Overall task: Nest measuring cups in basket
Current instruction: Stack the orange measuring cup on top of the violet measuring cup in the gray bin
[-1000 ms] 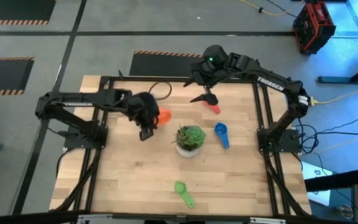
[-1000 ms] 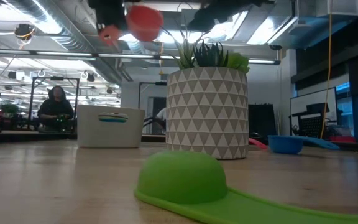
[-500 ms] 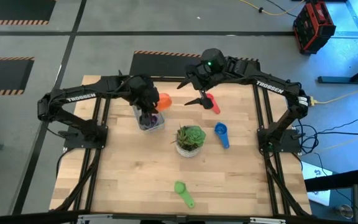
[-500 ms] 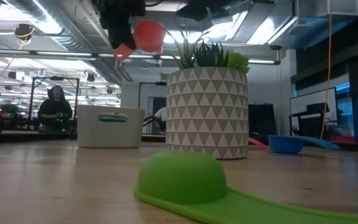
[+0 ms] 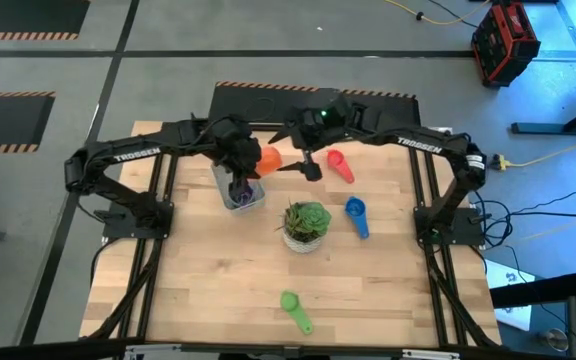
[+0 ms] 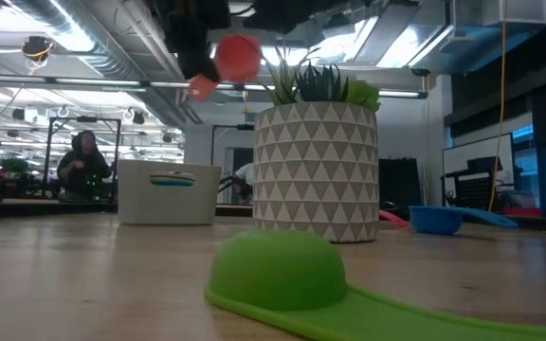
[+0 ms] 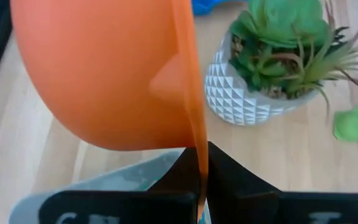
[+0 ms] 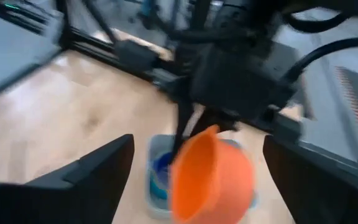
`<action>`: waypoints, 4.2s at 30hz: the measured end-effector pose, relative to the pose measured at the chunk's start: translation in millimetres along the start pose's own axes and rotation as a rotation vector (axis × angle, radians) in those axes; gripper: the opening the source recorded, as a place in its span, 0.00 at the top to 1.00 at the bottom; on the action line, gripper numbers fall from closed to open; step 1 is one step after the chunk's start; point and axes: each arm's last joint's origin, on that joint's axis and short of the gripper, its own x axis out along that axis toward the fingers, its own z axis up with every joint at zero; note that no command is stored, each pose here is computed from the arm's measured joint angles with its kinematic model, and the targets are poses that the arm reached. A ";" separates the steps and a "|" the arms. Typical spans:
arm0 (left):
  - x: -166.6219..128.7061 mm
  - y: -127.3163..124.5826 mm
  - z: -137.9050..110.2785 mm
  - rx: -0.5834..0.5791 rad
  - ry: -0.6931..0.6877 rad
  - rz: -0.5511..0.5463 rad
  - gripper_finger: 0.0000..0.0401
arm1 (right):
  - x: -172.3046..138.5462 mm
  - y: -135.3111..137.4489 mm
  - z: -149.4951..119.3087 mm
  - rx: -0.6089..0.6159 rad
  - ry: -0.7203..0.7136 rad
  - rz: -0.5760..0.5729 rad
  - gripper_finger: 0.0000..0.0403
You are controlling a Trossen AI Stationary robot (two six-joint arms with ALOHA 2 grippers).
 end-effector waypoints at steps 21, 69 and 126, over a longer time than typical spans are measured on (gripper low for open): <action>11.5 3.9 6.1 -0.026 -0.028 0.013 0.99 | 17.7 4.3 -9.5 -0.014 0.240 -0.293 0.25; 11.1 4.3 11.2 -0.058 -0.080 0.019 0.97 | 21.5 3.7 -12.0 -0.008 0.246 -0.292 0.69; 3.4 16.0 16.5 -0.332 -0.189 0.354 0.73 | 14.6 -7.5 -12.6 -0.013 0.405 -0.691 0.91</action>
